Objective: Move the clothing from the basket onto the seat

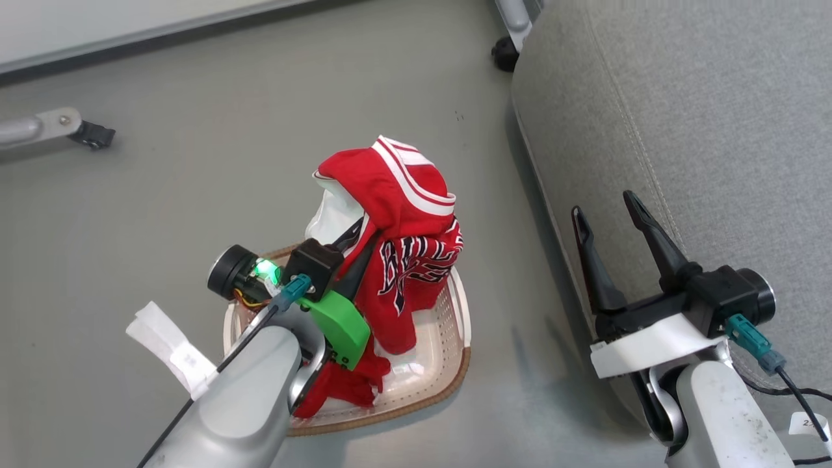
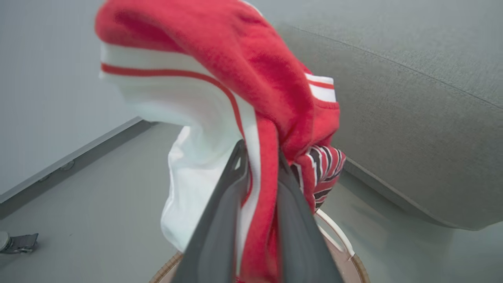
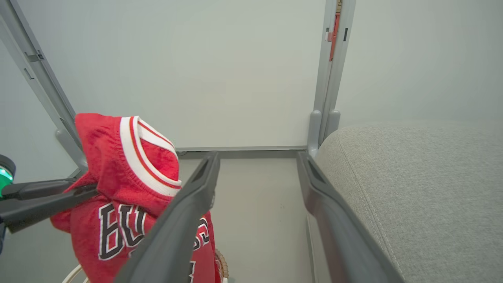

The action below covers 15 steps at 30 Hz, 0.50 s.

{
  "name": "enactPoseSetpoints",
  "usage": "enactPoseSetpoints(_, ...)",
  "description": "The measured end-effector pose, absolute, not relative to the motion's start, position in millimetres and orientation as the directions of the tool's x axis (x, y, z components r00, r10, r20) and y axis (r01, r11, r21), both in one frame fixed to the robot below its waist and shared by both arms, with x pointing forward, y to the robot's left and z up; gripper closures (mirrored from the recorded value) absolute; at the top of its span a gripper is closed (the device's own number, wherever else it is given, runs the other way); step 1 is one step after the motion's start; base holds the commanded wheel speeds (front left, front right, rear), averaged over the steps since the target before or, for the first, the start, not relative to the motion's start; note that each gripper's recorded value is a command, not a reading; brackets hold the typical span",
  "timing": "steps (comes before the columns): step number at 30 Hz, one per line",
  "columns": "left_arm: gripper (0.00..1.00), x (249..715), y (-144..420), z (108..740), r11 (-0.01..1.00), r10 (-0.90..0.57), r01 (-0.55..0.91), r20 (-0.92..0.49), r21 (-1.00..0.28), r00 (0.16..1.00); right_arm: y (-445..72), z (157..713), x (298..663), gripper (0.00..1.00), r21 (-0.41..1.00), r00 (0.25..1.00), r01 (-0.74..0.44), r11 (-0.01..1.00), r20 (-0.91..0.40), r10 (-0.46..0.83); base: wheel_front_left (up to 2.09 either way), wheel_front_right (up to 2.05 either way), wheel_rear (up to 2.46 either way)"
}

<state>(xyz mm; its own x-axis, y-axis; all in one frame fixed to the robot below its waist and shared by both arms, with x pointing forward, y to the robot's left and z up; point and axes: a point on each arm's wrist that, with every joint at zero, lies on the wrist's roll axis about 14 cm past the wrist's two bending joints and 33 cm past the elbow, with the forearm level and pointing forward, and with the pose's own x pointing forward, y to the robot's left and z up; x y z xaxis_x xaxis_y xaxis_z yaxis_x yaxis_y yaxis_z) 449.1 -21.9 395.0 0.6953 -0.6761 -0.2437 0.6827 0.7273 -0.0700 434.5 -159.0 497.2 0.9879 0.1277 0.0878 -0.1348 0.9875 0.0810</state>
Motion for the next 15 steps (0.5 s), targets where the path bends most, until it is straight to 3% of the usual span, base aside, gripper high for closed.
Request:
enactPoseSetpoints(8, 1.0, 447.4, -12.1, 475.6, 0.757, -0.653, 0.653, -0.041, 0.004, 0.757, -148.0, 517.8, 413.9, 0.0, 0.081, 0.979, -0.166, 0.983, 0.133, 0.154, 0.0, 0.0, 0.0)
enactPoseSetpoints(15, 1.0, 437.9, -10.5, 547.1, 0.765, -0.643, 0.641, 0.144, 0.064, 0.752, -141.5, 533.7, 398.0, 0.0, 0.08, 0.97, -0.186, 0.979, 0.172, 0.17, 0.0, 0.0, 0.0)
